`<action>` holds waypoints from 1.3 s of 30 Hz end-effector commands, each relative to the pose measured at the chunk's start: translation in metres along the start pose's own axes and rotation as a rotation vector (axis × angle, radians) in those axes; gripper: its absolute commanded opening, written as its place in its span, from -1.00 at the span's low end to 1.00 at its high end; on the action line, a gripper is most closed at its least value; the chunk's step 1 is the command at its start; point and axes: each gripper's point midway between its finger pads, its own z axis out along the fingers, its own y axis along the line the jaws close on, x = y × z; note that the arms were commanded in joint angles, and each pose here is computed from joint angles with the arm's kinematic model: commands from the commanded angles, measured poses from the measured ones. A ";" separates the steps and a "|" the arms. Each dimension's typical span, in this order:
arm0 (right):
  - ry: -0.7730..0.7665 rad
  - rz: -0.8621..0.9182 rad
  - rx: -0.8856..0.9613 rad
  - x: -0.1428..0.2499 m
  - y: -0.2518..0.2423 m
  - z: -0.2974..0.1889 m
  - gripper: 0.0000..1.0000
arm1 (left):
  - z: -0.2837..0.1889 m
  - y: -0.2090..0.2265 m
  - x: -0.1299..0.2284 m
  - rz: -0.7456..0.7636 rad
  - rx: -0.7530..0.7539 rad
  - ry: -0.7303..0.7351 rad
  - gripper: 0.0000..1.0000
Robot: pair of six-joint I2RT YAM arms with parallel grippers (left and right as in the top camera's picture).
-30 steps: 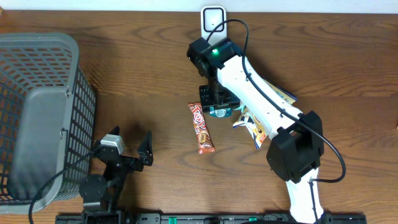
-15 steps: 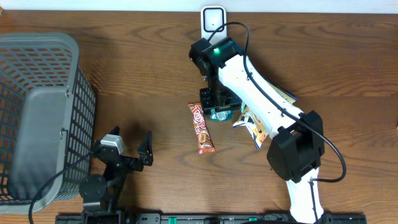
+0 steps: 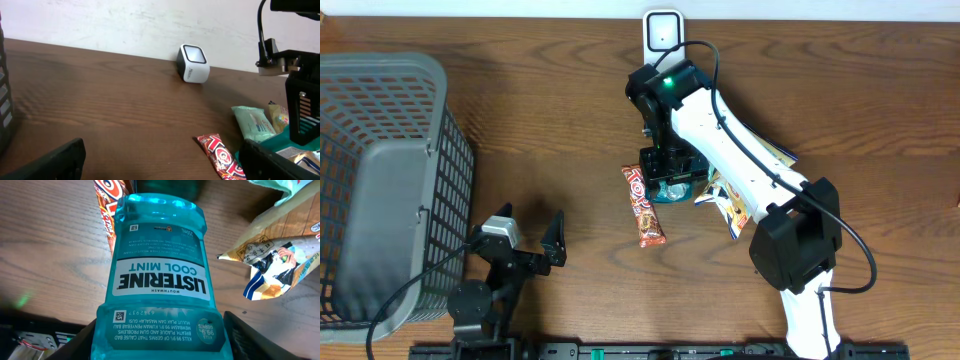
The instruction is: Scan the item barcode
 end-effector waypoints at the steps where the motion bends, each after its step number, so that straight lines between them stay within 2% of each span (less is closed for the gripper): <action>1: 0.037 -0.016 0.000 0.007 -0.001 0.006 0.06 | 0.001 0.002 0.013 -0.021 -0.002 0.038 0.96; 9: 0.110 -0.063 0.021 0.021 -0.010 0.015 -0.06 | 0.001 0.002 0.013 -0.021 -0.002 0.038 0.96; 13: 0.110 -0.060 0.016 0.020 -0.011 0.015 0.06 | 0.001 0.002 0.013 -0.021 -0.002 0.038 0.96; 17: 0.103 -0.061 0.015 0.019 -0.010 0.015 0.39 | 0.001 0.002 0.013 -0.021 -0.002 0.038 0.96; 22: 0.066 -0.063 0.001 0.009 -0.008 0.015 0.60 | 0.001 0.002 0.013 -0.021 -0.002 0.038 0.96; 31: 0.023 -0.036 -0.025 -0.006 -0.016 0.014 0.73 | 0.001 0.002 0.013 -0.021 -0.002 0.038 0.96; 39: 0.004 -0.016 -0.039 -0.013 -0.022 0.012 0.75 | 0.001 0.002 0.013 -0.021 -0.002 0.038 0.96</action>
